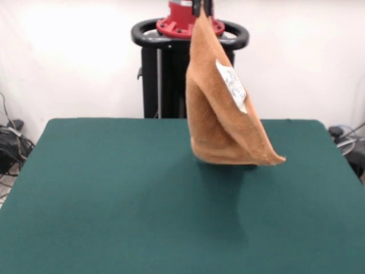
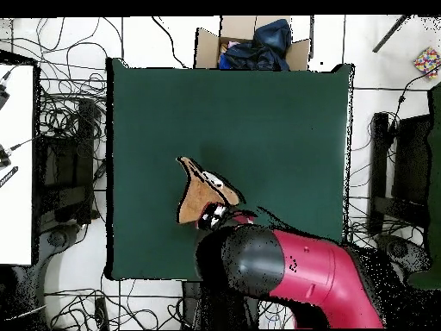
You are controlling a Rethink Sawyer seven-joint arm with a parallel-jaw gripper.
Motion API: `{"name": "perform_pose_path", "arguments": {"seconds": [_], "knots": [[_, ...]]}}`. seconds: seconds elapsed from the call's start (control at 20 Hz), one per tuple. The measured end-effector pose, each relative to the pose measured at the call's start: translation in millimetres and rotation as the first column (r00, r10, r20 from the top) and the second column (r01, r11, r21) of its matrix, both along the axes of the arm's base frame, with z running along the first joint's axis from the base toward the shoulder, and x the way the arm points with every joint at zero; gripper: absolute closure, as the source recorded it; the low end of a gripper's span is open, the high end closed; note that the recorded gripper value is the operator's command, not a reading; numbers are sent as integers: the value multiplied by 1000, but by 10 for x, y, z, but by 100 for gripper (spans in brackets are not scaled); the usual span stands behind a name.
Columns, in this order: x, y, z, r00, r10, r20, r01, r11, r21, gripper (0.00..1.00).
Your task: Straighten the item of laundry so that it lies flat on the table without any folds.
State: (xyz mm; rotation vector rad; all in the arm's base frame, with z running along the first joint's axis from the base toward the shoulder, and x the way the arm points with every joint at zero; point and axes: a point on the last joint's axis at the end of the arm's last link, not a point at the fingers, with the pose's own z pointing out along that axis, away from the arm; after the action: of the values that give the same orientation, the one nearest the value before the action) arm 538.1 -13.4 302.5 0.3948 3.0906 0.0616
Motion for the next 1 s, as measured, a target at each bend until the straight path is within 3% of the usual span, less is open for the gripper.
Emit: {"name": "perform_pose_path", "arguments": {"seconds": [0.45, 1.0], "knots": [[354, -330, -80, 997, 71, 22, -71, 997, -28, 100], [557, -453, -119, 996, 83, 35, -83, 996, -15, 100]]}}
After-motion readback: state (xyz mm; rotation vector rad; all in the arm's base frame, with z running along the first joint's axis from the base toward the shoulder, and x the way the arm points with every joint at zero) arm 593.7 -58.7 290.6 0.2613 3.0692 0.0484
